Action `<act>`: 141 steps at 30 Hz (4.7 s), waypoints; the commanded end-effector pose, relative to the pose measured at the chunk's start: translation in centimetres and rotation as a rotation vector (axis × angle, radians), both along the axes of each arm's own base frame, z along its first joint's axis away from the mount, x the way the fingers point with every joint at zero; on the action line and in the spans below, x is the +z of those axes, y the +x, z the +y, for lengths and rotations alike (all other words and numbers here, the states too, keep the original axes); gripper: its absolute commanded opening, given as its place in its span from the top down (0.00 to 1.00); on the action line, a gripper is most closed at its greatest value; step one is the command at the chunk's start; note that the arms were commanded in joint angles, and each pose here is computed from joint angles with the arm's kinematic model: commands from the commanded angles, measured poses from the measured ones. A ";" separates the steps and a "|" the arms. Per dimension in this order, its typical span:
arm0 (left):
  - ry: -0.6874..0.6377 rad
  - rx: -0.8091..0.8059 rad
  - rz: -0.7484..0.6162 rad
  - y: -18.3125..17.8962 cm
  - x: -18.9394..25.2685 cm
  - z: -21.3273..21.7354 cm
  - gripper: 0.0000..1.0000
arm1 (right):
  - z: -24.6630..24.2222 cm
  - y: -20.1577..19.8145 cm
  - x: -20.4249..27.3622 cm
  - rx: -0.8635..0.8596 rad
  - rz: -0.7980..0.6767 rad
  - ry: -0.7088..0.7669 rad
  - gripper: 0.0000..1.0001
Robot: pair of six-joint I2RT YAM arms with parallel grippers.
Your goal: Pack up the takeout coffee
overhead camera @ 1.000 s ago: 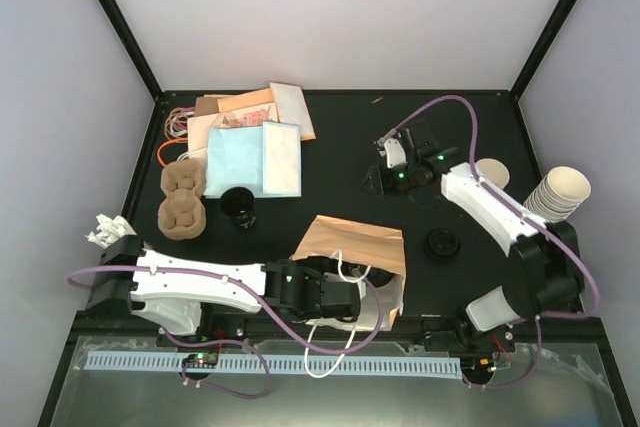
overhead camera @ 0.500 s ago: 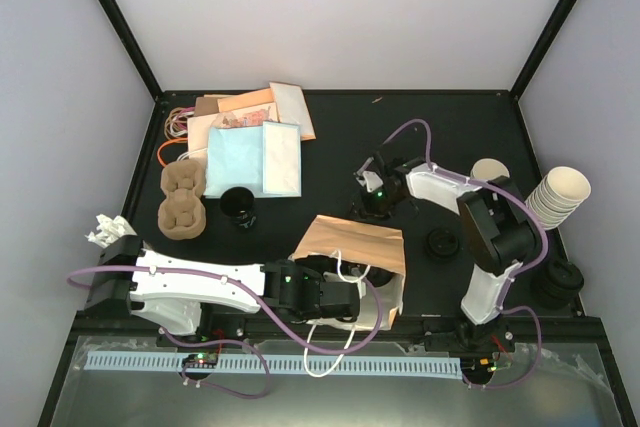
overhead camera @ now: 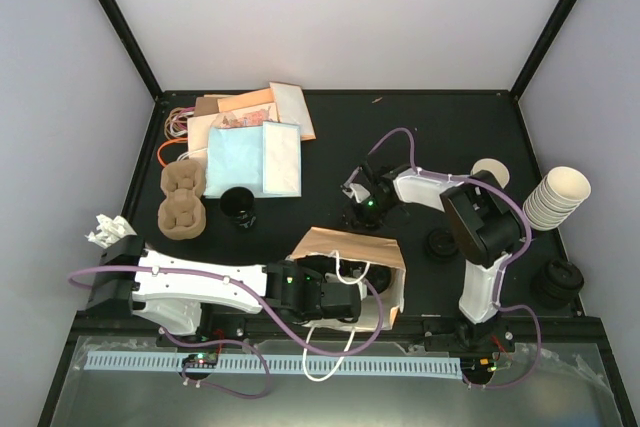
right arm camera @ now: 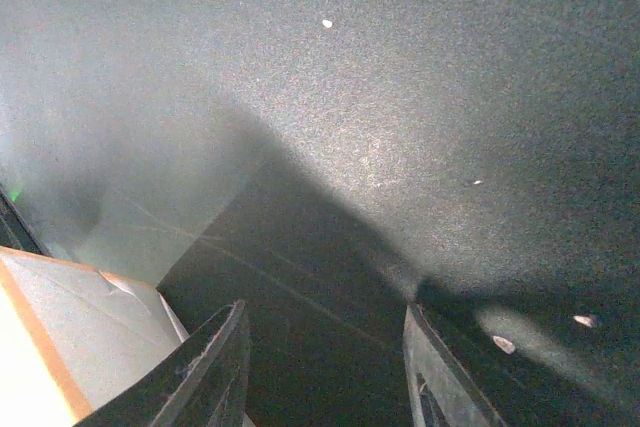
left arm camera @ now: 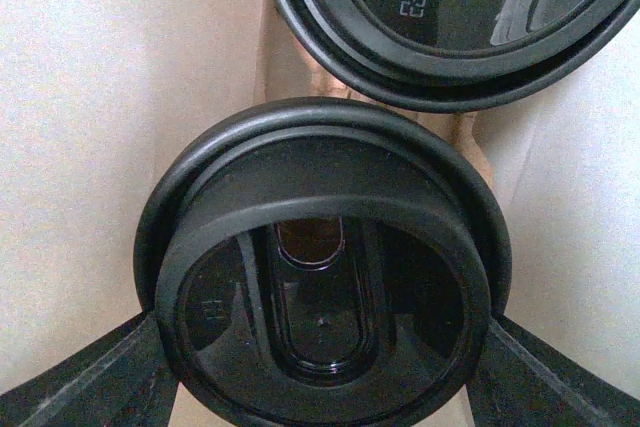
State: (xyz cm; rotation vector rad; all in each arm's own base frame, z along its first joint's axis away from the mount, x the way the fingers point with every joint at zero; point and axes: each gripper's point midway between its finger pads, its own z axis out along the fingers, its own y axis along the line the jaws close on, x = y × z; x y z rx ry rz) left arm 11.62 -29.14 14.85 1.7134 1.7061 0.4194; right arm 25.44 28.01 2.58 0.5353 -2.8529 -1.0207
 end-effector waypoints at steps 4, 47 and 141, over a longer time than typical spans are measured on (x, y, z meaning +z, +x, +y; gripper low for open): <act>0.021 -0.006 0.025 -0.5 -0.3 0.2 0.47 | 0.3 0.3 2.7 0.012 -0.093 0.035 0.54; -0.008 0.008 -0.004 -1.0 -1.8 1.0 0.48 | -5.6 2.2 1.3 -0.071 -0.195 -0.265 0.57; 0.096 0.009 0.115 0.5 -8.6 2.6 0.48 | 4.0 -9.7 0.8 0.341 0.170 0.215 0.96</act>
